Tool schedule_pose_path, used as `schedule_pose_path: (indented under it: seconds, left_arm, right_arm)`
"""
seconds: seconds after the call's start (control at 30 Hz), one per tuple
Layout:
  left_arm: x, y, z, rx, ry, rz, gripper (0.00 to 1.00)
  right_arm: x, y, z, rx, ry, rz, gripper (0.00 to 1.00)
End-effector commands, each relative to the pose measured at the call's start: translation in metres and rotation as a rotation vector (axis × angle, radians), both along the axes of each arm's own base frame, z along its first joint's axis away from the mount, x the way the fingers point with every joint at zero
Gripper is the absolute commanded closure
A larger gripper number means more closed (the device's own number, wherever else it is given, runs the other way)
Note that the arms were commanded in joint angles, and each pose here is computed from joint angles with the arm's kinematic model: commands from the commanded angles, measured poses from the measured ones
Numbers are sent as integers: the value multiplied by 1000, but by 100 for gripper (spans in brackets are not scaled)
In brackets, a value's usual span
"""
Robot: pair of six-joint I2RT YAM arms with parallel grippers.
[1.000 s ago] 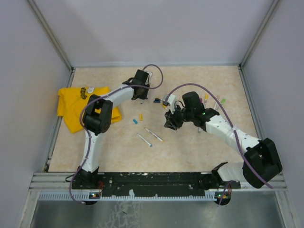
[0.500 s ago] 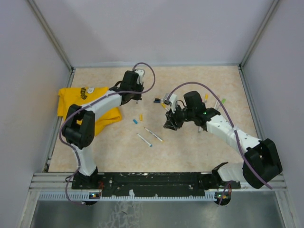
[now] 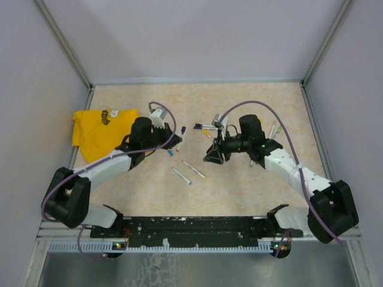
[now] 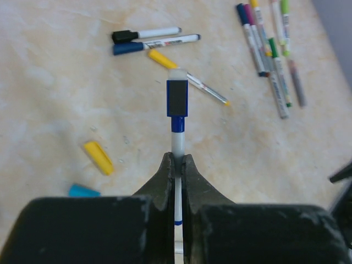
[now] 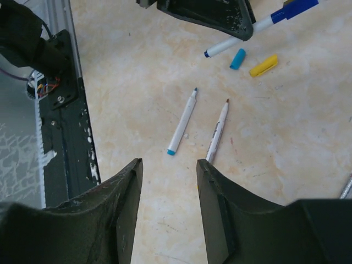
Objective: Open the pen caps
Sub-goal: Pick up the pen from the center of the board.
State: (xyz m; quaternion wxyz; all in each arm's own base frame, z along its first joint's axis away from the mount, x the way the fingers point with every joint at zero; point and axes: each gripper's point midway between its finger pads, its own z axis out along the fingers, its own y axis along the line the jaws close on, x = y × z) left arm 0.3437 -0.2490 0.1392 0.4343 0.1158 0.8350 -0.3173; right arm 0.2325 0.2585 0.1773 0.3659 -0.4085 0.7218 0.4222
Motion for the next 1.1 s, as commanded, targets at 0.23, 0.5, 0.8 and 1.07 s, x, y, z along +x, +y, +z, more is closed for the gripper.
schedule_pose_path:
  seconds: [0.23,0.5,0.8,1.07]
  left_arm:
    - [-68,-40,72,-516,-131,-172,100]
    - [-87,-67,84,-604,-187,-162,100]
    - [-92,-77,85,-655,-191,-147,100]
    - [-97,-86,85,-677,-182,-169,100]
  right_arm:
    - [-3,12,20,163,26,35,50]
    - [7,16,16,248,58,-65,47]
    - [3,19,22,325,132,-79,47]
    - [7,21,18,337,192,-122,54]
